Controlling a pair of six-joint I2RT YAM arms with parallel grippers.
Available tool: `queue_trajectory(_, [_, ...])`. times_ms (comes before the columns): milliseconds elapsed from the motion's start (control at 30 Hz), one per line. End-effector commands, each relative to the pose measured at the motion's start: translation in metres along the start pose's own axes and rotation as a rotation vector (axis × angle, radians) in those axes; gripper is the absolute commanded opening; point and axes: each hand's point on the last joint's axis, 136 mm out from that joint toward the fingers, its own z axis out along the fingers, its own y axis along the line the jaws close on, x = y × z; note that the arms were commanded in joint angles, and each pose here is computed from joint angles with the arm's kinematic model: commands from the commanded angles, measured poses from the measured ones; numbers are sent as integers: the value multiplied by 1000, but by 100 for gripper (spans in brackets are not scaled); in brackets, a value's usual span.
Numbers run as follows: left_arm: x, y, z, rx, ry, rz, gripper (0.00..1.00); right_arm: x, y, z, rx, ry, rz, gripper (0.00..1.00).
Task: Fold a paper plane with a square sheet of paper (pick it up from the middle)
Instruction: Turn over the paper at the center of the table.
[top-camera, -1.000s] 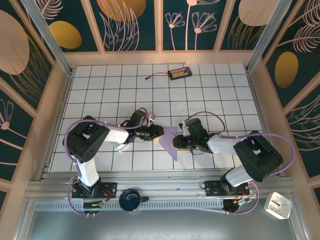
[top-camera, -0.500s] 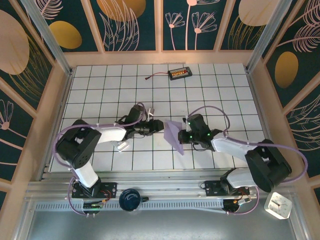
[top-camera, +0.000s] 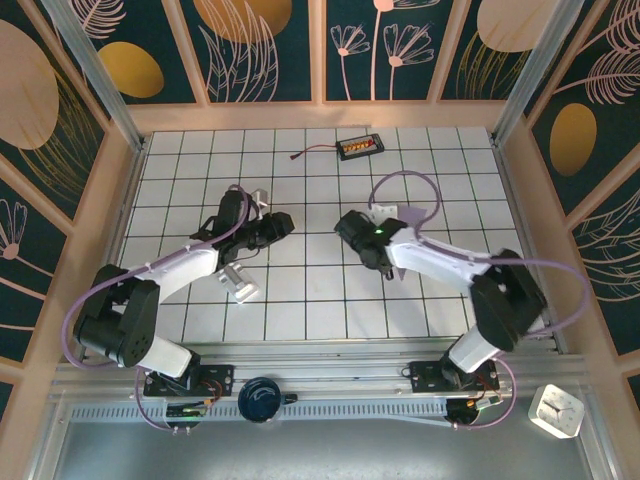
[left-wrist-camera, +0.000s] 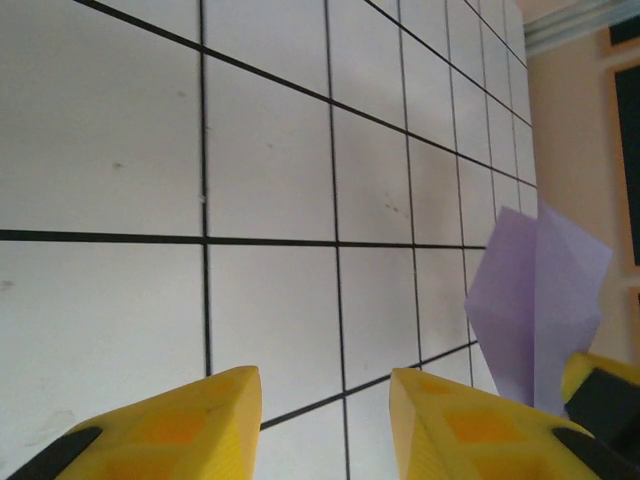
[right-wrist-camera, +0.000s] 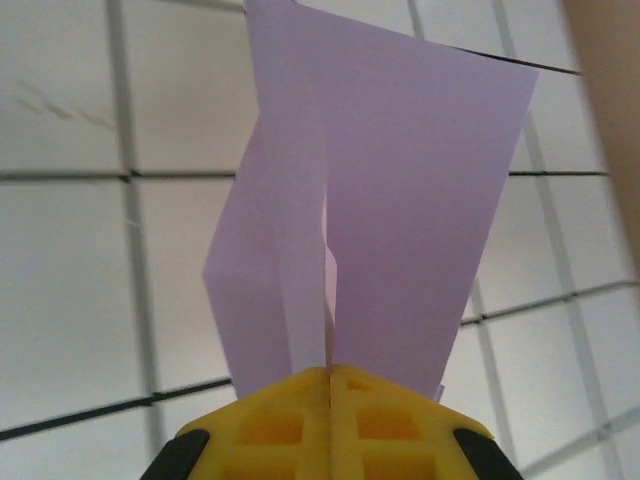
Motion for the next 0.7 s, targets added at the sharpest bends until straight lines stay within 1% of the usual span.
queue_trajectory(0, [-1,21,-8,-53,-18,-13,39,12,-21,-6,261,-36,-165,0])
queue_trajectory(67, [-6,29,-10,-65,-30,-27,39,19,-2,-8,271,-41,-216,0])
queue_trajectory(133, [-9,37,-11,-76,-36,-37,39,27,24,-9,245,-37,-257,0])
queue_trajectory(233, [-13,44,-12,-86,-47,-46,39,38,67,-15,144,-32,-292,0])
queue_trajectory(367, [-18,48,-13,-95,-59,-48,39,51,106,-19,42,-10,-308,0])
queue_trajectory(533, [-17,48,-10,-86,-44,-51,40,55,144,-25,-86,6,-296,11])
queue_trajectory(667, [-11,43,-10,-48,-19,-68,40,35,172,-49,-256,-8,-225,21])
